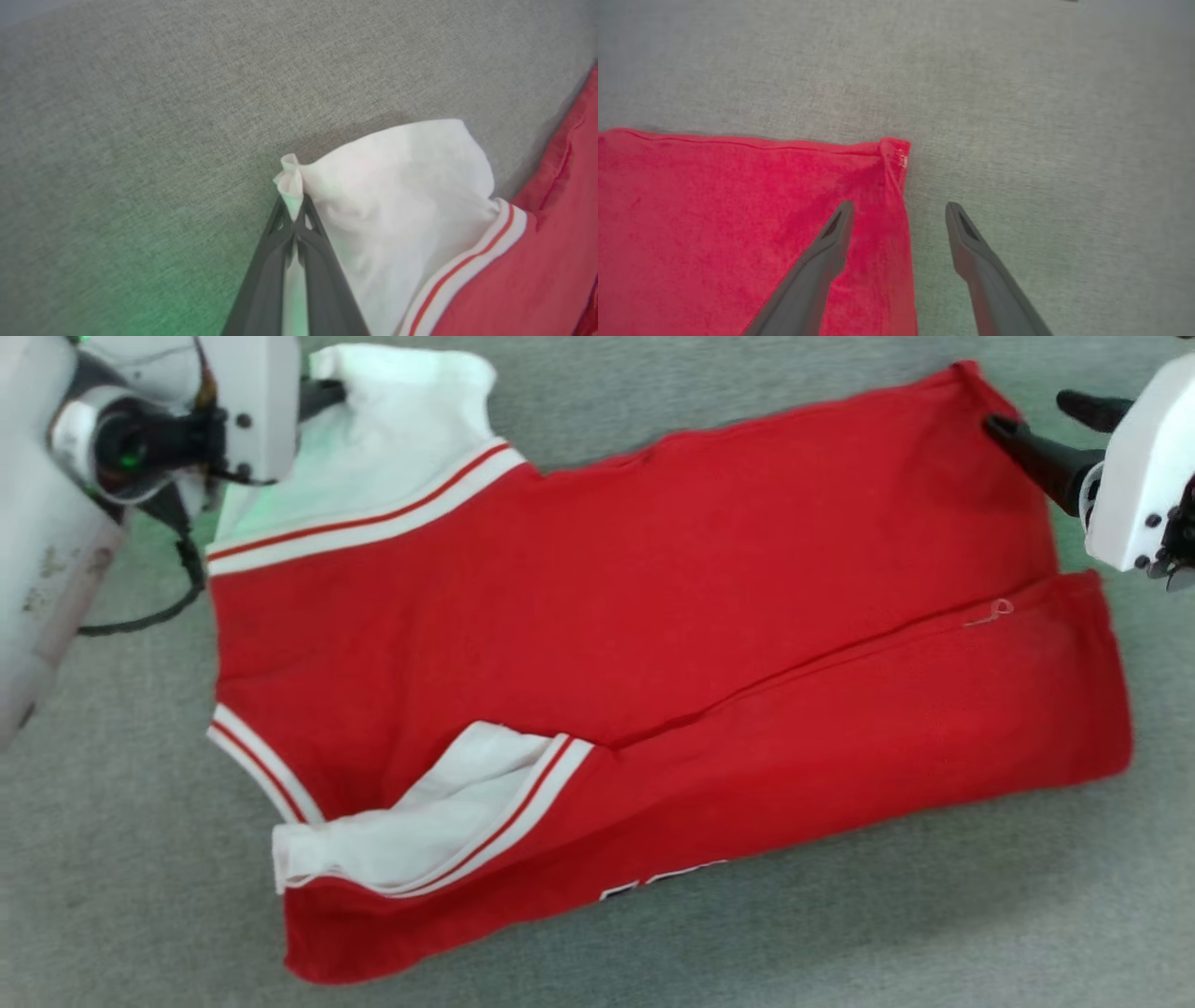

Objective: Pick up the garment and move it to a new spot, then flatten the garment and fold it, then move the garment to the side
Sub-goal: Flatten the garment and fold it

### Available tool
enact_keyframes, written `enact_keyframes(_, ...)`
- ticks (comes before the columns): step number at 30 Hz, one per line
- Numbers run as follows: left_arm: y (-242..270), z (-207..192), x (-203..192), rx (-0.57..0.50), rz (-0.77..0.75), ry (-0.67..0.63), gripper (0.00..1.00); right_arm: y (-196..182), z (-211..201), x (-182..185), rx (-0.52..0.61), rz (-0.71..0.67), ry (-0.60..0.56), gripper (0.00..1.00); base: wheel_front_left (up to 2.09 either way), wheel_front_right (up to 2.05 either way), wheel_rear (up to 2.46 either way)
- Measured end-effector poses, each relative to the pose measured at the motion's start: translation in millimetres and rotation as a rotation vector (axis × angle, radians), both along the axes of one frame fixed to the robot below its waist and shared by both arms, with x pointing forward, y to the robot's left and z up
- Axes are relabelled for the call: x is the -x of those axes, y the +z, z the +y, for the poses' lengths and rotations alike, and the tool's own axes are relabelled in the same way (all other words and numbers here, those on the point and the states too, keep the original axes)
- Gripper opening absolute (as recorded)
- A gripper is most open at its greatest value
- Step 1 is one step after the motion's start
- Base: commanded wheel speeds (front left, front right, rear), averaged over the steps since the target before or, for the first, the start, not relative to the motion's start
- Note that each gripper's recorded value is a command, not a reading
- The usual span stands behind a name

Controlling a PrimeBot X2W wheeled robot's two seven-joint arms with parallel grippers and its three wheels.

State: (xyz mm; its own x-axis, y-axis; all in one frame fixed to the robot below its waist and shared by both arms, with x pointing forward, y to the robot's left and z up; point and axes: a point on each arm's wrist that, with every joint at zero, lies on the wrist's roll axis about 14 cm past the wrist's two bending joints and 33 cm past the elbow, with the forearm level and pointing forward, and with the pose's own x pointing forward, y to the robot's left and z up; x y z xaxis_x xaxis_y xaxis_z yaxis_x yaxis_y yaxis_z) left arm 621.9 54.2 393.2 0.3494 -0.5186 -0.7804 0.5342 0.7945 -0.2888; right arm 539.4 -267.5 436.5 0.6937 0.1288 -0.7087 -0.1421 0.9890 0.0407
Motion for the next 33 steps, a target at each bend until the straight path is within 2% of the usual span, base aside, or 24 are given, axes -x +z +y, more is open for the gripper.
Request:
enact_keyframes(9,-3.5,7.1,3.1,0.036,-0.007,0.022,0.00,-39.2,12.0,-15.9,-0.011,0.167,0.004,1.00,0.00,0.00,0.00)
enact_keyframes(10,-3.9,7.6,3.9,0.040,-0.005,0.024,0.00,-40.2,12.2,-18.2,-0.006,0.172,0.006,0.68,0.00,0.00,0.00)
enact_keyframes(12,-2.9,6.8,5.4,0.052,-0.009,0.024,0.00,-42.8,15.5,-21.0,-0.011,0.172,0.013,0.15,0.00,0.00,0.00)
enact_keyframes(13,-1.7,5.8,6.0,0.062,-0.014,0.024,0.00,-43.0,16.9,-22.3,-0.021,0.165,0.012,0.00,0.00,0.00,0.00)
enact_keyframes(20,17.9,-2.4,13.5,0.144,-0.088,0.035,0.00,-25.6,26.2,-28.5,-0.045,0.045,0.035,0.00,0.00,0.00,0.00)
enact_keyframes(25,57.7,-8.5,23.7,0.223,-0.197,0.019,0.00,-4.0,19.7,-18.3,-0.045,-0.025,0.041,0.00,0.00,0.00,0.00)
enact_keyframes(33,118.8,-15.9,80.0,0.342,-0.347,-0.079,0.00,28.8,12.4,21.2,-0.045,-0.103,0.087,0.00,0.00,0.00,0.00)
